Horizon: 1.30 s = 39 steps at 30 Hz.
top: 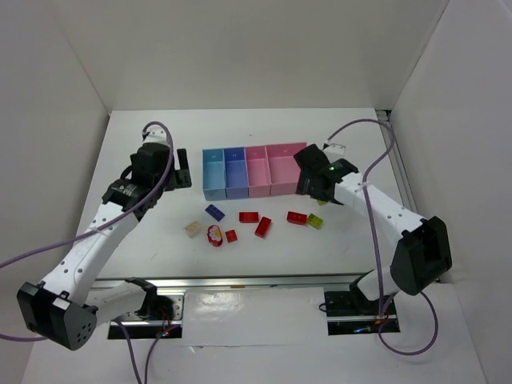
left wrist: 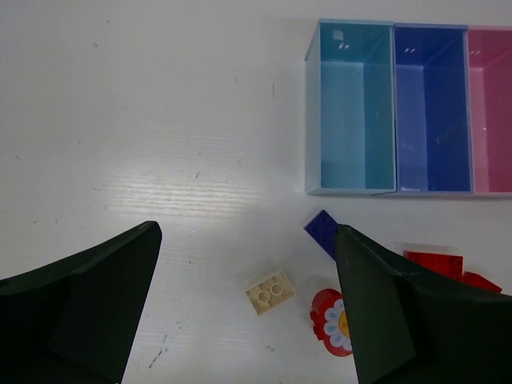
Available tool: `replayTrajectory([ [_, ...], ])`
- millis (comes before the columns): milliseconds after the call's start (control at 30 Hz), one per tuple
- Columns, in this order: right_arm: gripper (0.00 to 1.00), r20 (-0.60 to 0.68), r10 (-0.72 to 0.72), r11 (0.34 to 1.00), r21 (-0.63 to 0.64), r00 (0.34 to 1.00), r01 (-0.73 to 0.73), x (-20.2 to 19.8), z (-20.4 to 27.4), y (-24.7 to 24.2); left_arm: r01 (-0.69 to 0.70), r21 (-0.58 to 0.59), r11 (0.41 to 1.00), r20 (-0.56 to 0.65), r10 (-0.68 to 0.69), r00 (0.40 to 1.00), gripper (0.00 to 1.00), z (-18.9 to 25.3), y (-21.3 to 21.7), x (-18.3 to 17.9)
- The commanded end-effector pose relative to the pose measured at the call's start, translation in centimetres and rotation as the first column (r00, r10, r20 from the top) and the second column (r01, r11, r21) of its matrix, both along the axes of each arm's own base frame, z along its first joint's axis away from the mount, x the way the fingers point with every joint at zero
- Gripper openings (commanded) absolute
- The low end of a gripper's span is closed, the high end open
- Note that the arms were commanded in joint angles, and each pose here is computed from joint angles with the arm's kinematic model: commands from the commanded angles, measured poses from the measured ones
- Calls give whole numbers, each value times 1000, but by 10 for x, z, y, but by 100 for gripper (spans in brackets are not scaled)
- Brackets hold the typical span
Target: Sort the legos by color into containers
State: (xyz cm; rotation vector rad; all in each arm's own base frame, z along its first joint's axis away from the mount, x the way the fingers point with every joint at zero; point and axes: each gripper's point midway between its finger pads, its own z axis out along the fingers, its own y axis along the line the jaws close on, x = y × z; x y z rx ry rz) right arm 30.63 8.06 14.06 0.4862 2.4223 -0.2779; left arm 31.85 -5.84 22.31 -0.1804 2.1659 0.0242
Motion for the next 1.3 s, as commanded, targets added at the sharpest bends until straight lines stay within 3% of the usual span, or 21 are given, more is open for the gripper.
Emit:
replayTrajectory([
  [0, 100, 24, 178, 974, 138, 984, -179, -15, 2, 55, 12, -54, 998, 63, -9, 998, 100, 22, -5, -3],
  [133, 98, 10, 177, 960, 218, 984, -175, -39, -9, 98, 48, -73, 996, -19, -49, 999, 100, 20, -17, -3],
  [333, 96, 1, 295, 886, 376, 956, -273, -58, -45, 175, 56, -77, 995, -56, -61, 997, 100, 15, -22, -5],
  [533, 97, -22, 406, 844, 392, 914, -366, -63, -72, 226, 101, -80, 992, -59, -106, 993, 100, 8, -24, -21],
  [633, 97, -70, 389, 863, 376, 918, -337, -61, -87, 230, 115, -63, 991, -60, -118, 991, 100, 6, -22, -23],
  [933, 82, -120, 350, 903, 308, 929, -300, -62, -113, 221, 129, -53, 990, -71, -133, 989, 100, 1, -23, -27],
  [1033, 72, -103, 336, 912, 284, 936, -296, -58, -112, 217, 128, -48, 991, -91, -132, 987, 100, -9, -23, -27],
  [1100, 57, -92, 315, 924, 258, 945, -283, -51, -110, 211, 115, -47, 992, -100, -119, 988, 100, -11, -23, -26],
  [1267, 45, -62, 286, 943, 195, 956, -269, -46, -90, 196, 102, -45, 994, -107, -106, 989, 100, -14, -22, -24],
])
